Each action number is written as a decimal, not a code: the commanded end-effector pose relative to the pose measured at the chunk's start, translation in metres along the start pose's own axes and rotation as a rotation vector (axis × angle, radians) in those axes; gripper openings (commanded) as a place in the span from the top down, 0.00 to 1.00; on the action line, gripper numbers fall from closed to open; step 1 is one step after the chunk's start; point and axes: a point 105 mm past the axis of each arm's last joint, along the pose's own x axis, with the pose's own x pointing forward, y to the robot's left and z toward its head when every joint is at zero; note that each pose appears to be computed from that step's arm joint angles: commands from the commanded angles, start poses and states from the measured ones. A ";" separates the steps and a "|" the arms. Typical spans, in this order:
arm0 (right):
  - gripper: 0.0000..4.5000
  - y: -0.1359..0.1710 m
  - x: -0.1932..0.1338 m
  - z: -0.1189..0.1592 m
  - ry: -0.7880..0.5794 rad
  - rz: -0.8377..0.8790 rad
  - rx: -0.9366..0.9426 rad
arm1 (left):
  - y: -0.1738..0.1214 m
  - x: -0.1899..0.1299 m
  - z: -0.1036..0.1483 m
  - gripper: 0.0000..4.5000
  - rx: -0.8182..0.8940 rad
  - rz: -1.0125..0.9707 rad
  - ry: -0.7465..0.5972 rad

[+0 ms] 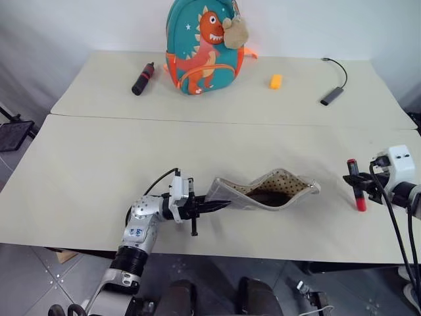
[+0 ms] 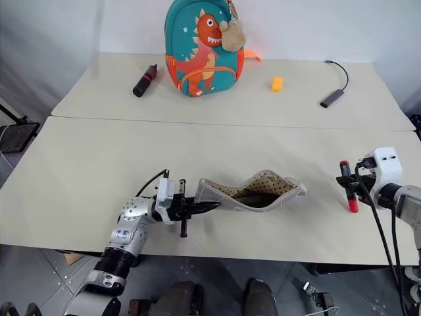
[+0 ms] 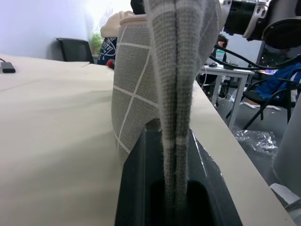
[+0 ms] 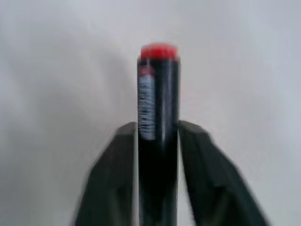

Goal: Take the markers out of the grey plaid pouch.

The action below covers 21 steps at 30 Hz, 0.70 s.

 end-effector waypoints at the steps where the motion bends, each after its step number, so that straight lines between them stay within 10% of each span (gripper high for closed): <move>1: 0.41 -0.007 -0.005 0.012 -0.067 -0.017 -0.040 | 0.000 0.001 0.005 1.00 0.015 -0.011 -0.011; 7: 0.01 0.014 -0.046 0.058 -0.315 0.207 -0.194 | -0.001 0.000 0.004 1.00 0.012 -0.011 -0.006; 12: 0.01 0.061 -0.093 0.085 -0.471 0.523 -0.316 | 0.002 -0.002 0.005 1.00 0.019 -0.003 0.000; 21: 0.01 0.183 -0.102 0.085 -0.360 0.954 -0.702 | -0.002 0.003 0.000 1.00 0.004 -0.009 -0.008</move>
